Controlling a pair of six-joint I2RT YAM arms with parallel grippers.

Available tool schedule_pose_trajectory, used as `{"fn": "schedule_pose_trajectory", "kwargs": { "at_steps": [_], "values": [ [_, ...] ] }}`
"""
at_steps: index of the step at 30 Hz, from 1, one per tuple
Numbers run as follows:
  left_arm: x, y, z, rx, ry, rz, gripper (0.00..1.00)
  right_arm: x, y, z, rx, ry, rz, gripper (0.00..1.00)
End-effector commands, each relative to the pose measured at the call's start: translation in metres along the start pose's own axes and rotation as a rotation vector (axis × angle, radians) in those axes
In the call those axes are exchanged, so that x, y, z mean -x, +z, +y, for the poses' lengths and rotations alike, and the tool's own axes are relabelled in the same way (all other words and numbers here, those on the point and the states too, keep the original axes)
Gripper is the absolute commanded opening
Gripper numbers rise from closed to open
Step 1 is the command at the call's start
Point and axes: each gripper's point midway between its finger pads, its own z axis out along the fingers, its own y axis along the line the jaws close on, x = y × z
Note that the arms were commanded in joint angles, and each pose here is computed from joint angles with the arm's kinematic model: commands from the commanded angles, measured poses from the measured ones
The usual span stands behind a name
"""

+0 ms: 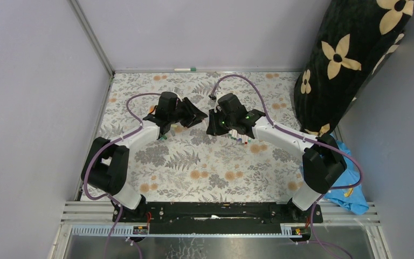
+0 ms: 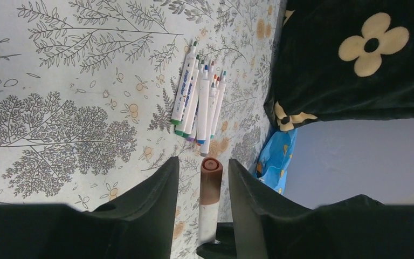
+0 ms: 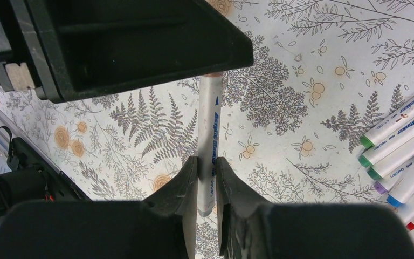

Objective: Open the pen caps

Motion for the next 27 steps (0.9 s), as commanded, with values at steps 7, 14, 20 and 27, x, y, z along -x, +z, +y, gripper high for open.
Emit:
{"fn": "schedule_pose_trajectory", "kwargs": {
  "at_steps": [7,14,20,27],
  "values": [
    [0.005,0.002,0.0,-0.025,-0.002,-0.013,0.35,0.012,0.0,0.017,0.054,-0.015,-0.027,0.0],
    [0.004,0.0,0.001,-0.025,0.003,-0.012,0.16,0.012,0.0,0.018,0.056,-0.019,-0.027,0.0],
    [0.005,-0.004,0.002,-0.028,0.007,-0.026,0.0,0.013,-0.002,0.018,0.057,-0.02,-0.038,0.0],
    [0.004,-0.011,-0.006,-0.053,0.011,-0.033,0.0,0.025,0.005,0.027,0.094,-0.016,-0.057,0.16]
  ]
}}
